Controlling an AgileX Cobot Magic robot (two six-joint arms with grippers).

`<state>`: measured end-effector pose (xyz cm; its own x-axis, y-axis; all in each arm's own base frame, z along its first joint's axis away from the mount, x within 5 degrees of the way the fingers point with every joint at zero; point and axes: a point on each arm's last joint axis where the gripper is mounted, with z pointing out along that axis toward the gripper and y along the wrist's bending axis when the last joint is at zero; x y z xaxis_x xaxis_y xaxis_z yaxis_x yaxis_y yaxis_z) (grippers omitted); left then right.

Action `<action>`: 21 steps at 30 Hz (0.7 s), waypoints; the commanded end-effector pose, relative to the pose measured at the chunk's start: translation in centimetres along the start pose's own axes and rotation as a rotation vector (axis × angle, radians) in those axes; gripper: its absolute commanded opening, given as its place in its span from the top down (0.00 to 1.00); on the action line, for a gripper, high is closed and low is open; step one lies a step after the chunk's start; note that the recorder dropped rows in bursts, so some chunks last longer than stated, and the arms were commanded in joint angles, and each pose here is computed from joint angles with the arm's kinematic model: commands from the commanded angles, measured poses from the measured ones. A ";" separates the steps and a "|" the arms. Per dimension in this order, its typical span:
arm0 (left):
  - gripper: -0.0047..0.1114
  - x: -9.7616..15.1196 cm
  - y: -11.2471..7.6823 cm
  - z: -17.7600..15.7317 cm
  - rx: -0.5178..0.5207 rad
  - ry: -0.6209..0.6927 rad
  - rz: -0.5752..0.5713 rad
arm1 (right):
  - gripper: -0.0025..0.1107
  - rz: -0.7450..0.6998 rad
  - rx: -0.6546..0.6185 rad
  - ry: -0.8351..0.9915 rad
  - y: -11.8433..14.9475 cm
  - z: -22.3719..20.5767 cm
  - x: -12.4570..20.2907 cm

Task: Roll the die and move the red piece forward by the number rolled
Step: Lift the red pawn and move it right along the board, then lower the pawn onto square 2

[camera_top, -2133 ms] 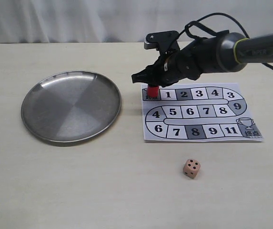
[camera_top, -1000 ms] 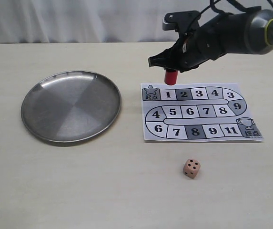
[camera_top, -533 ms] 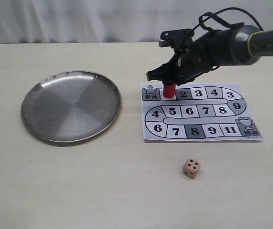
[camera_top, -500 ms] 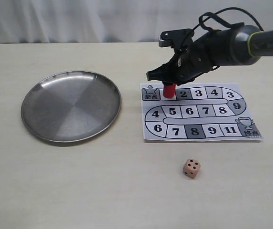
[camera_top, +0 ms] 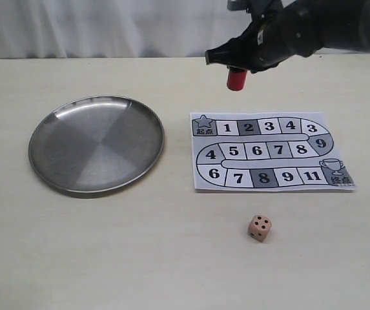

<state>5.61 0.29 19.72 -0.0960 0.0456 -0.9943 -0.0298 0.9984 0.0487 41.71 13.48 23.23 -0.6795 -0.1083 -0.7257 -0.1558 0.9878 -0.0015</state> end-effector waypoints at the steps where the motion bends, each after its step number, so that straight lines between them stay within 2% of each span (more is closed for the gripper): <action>1: 0.96 0.0 -0.1 0.0 0.010 -0.011 -0.002 | 0.94 -0.009 0.025 -0.011 -0.9 -0.6 -0.4; 7: 0.96 0.0 -0.1 0.0 0.010 -0.011 -0.002 | 0.94 0.047 0.059 0.061 -2.8 1.6 1.5; 16: 0.96 0.0 -0.1 0.0 0.010 -0.011 -0.002 | 0.94 0.045 0.074 0.177 -3.4 6.1 5.3; 21: 0.96 0.0 -0.1 0.0 0.010 -0.011 -0.002 | 0.94 0.051 0.085 0.226 -3.6 7.1 6.5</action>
<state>5.61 0.29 19.72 -0.0960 0.0456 -0.9943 -0.0298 0.9984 0.0487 43.00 10.35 14.42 -0.8138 -0.0850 -0.5750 -0.0790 0.9962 -0.0355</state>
